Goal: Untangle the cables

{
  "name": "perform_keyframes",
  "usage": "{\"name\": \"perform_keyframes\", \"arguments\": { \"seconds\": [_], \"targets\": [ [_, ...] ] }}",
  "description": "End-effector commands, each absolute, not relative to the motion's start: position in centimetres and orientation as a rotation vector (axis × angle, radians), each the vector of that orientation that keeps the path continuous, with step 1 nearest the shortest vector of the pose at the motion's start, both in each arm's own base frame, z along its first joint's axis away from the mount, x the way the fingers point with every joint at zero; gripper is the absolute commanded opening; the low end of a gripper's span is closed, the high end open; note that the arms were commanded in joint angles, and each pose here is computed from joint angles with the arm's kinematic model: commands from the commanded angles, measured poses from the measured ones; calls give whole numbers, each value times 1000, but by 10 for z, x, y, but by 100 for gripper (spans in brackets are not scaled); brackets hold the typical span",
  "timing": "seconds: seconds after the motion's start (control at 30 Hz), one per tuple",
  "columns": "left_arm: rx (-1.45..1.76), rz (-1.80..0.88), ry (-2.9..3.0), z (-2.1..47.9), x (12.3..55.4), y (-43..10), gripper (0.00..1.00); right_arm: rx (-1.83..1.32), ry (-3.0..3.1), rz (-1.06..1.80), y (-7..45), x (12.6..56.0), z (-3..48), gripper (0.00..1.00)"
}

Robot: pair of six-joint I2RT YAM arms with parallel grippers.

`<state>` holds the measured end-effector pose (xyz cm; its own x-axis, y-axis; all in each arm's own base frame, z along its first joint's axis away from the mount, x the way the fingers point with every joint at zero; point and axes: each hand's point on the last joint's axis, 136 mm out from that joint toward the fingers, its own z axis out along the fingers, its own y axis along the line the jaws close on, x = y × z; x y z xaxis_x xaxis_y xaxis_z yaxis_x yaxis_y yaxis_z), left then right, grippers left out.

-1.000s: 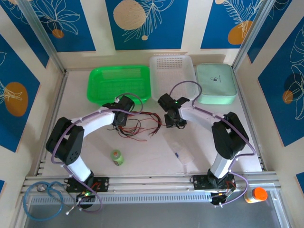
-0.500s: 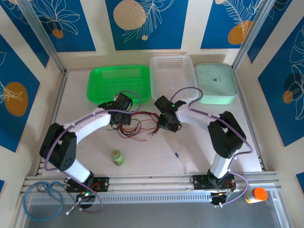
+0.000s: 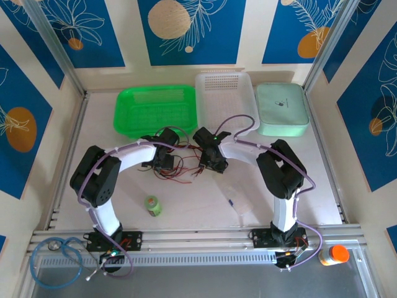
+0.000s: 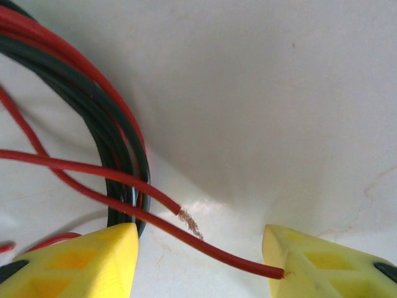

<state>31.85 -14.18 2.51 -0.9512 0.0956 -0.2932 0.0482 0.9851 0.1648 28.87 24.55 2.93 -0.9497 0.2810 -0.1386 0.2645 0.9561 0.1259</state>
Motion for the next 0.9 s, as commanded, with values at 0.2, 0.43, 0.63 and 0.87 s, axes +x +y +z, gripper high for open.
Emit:
{"name": "perform_keyframes", "arguments": {
  "seconds": [0.2,0.43,0.63,0.87],
  "targets": [
    [154,348,2792,31,322,-125,79,481,2942,312,273,275,49,57],
    [176,359,2794,26,322,-123,79,488,2997,240,281,277,19,56],
    [155,418,2784,37,324,-109,76,444,3037,91,273,271,5,53],
    [126,588,2778,62,316,-72,76,480,3008,-93,214,262,14,36]
  ]
}}
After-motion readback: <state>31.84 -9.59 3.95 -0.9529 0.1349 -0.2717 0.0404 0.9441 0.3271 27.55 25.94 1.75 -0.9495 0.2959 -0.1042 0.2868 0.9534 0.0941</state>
